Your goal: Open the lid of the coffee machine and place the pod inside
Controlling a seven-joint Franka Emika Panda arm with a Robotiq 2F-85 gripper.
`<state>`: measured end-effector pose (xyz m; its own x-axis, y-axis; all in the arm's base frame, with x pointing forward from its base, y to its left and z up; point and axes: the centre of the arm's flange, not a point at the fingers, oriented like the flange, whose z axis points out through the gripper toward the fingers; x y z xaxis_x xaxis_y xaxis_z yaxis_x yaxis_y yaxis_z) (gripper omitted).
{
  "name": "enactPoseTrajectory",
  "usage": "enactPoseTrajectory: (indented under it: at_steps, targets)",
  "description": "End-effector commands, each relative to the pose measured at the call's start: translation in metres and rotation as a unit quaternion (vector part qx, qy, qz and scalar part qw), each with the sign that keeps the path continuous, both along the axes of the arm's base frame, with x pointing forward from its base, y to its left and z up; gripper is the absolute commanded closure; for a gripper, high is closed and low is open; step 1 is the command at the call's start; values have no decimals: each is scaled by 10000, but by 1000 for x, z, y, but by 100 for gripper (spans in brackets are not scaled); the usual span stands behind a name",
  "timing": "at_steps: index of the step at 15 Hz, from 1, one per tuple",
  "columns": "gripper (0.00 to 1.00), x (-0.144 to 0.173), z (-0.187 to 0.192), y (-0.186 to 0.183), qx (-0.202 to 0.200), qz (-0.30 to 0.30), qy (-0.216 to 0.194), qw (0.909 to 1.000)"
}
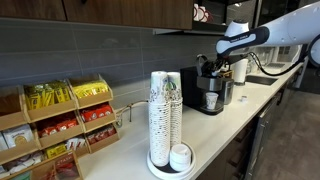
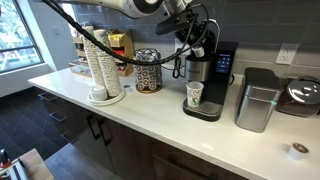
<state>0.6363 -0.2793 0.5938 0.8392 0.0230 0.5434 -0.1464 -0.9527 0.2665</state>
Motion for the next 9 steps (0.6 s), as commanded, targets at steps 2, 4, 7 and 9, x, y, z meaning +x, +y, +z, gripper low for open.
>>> enactPoseTrajectory:
  at_steps: [2, 4, 7, 9]
  targets:
    - [71, 12, -4, -10, 51, 39, 84, 9999]
    - [71, 15, -7, -9, 74, 66, 109, 9999]
    - [71, 16, -8, -8, 89, 98, 164, 9998]
    - [71, 16, -9, -9, 83, 113, 241, 9996]
